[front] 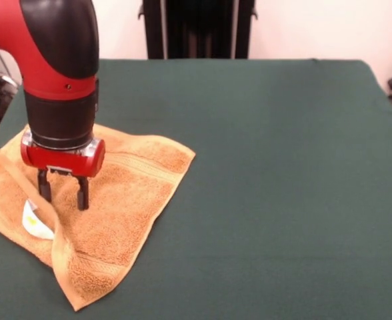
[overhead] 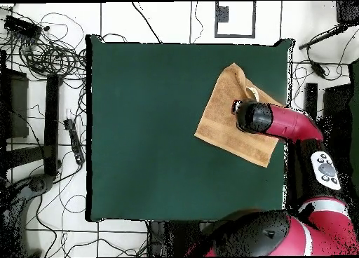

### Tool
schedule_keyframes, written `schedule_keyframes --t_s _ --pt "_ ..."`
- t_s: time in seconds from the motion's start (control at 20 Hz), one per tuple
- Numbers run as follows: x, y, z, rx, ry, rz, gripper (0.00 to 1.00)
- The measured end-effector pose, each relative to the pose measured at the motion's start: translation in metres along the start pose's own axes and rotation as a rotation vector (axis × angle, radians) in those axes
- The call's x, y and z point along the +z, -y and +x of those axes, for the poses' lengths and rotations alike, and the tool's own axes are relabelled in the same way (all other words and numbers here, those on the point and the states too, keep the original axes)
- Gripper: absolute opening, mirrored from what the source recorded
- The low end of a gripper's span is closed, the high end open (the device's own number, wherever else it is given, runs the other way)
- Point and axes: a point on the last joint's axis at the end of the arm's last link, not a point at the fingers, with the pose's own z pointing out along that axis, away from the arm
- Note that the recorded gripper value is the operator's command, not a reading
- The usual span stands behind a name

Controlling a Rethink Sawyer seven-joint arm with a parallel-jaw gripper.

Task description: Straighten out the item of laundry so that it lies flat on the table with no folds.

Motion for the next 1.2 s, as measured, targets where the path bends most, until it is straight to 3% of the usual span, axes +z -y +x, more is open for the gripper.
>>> schedule_keyframes --t_s 0.35,0.7,1.2 --pt "0.000 0.002 -0.005 -0.052 -0.016 -0.005 1.00" --pt "-0.008 0.008 -0.012 -0.156 -0.008 0.004 1.00" --pt "-0.054 0.032 -0.040 -0.291 0.033 0.060 1.00"
